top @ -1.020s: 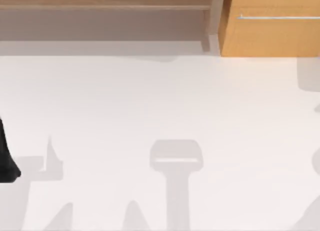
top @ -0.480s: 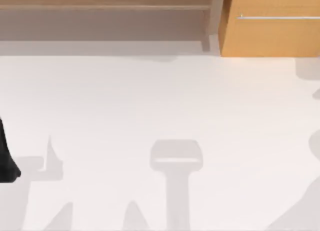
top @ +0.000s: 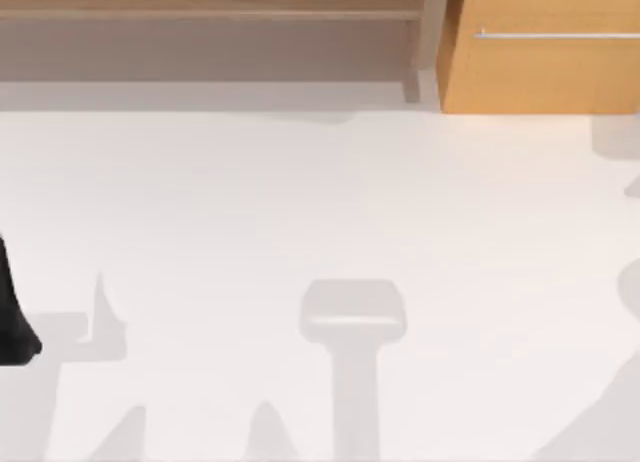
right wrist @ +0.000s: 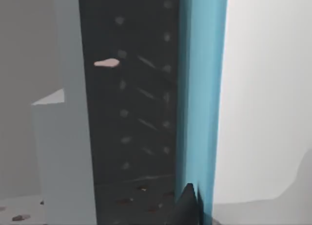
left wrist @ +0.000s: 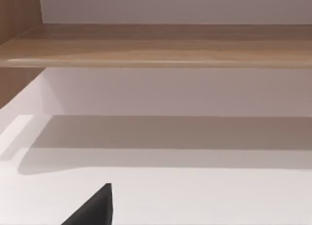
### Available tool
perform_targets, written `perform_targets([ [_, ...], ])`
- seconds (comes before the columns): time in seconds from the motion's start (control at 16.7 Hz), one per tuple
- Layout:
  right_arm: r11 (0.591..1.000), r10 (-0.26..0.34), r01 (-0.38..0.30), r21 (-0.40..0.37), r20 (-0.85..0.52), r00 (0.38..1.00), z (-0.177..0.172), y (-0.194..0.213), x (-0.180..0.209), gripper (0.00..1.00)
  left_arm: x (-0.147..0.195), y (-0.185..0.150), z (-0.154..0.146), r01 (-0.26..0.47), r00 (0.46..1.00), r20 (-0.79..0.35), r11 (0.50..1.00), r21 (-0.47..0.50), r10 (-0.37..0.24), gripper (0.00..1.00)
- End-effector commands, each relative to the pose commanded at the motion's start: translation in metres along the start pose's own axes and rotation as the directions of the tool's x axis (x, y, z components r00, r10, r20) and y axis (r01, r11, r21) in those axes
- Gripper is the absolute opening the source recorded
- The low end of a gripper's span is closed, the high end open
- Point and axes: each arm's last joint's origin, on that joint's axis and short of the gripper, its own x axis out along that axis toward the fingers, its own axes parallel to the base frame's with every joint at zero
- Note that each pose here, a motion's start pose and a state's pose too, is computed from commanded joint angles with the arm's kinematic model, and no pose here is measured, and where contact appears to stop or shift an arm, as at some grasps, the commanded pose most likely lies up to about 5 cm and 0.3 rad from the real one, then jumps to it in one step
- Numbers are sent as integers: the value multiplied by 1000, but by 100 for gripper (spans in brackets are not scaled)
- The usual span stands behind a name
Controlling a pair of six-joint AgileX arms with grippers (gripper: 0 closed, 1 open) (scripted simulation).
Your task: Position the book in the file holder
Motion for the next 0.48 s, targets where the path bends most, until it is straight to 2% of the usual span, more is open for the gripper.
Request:
perform_targets([
  [0.48,1000,0,0,0,0,1000,0,0,0,98,0,0,0,0,1000,0,1000,0,0,100],
])
